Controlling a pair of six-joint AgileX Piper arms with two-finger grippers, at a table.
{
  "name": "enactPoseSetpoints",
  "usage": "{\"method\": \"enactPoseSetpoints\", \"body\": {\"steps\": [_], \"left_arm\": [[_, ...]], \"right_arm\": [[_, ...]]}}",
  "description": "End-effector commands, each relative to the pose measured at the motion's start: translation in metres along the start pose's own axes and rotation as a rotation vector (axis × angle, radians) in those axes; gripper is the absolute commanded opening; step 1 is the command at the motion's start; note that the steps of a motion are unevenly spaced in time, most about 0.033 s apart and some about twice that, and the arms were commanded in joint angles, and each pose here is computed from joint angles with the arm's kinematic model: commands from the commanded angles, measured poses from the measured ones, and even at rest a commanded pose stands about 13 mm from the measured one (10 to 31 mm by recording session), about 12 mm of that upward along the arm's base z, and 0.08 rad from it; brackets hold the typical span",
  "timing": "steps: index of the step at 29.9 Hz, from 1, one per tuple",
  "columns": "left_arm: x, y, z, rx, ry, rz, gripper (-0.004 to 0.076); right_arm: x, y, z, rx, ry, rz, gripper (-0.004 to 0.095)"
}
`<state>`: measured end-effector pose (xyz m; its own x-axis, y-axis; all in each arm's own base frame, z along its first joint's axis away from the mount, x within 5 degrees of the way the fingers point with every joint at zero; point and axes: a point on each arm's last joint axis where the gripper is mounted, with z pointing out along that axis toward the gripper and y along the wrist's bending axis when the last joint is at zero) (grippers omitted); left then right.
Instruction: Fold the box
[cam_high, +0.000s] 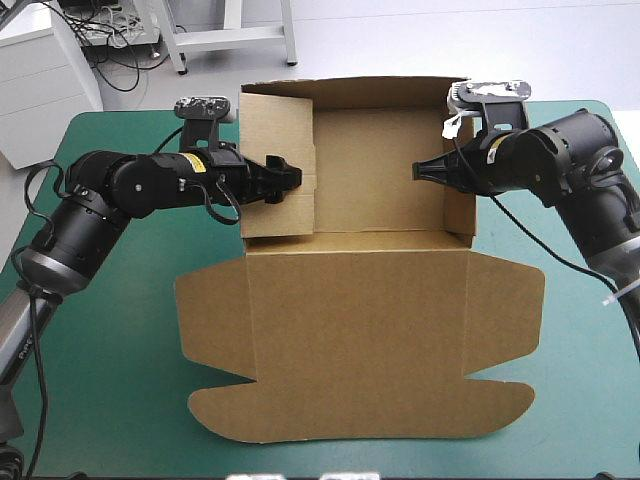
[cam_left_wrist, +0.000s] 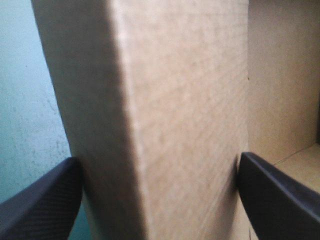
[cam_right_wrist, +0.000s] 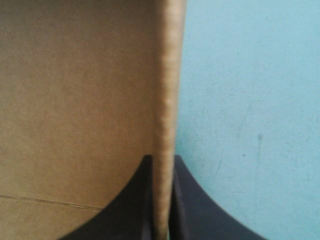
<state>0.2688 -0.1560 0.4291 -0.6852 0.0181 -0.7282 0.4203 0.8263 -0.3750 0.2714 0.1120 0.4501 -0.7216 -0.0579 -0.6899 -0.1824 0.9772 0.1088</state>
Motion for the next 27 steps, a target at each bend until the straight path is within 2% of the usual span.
{"method": "enactPoseSetpoints", "body": {"steps": [1,6,15,20,24,27], "left_arm": [[-0.012,-0.018,-0.034,0.084,-0.138,-0.003,0.0591],[-0.011,-0.023,-0.050,0.097,-0.157,0.005,0.0589],[-0.005,-0.023,-0.052,0.099,-0.096,0.005,0.0588],[-0.005,-0.024,-0.052,0.107,-0.093,-0.032,0.0544],[-0.005,-0.018,-0.051,0.047,-0.106,-0.076,0.0485],[-0.003,-0.014,-0.049,0.012,-0.088,-0.099,0.0471]], "right_arm": [[-0.008,0.003,-0.021,-0.049,-0.107,-0.006,-0.0004],[-0.007,0.002,-0.021,-0.035,-0.098,0.004,-0.0004],[-0.006,0.001,-0.021,-0.031,-0.081,0.008,-0.0004],[-0.005,0.001,-0.021,-0.030,-0.077,0.027,-0.0004],[-0.007,0.001,-0.021,-0.031,-0.099,0.039,-0.0004],[-0.009,0.001,-0.022,-0.030,-0.120,0.047,-0.0004]]}}
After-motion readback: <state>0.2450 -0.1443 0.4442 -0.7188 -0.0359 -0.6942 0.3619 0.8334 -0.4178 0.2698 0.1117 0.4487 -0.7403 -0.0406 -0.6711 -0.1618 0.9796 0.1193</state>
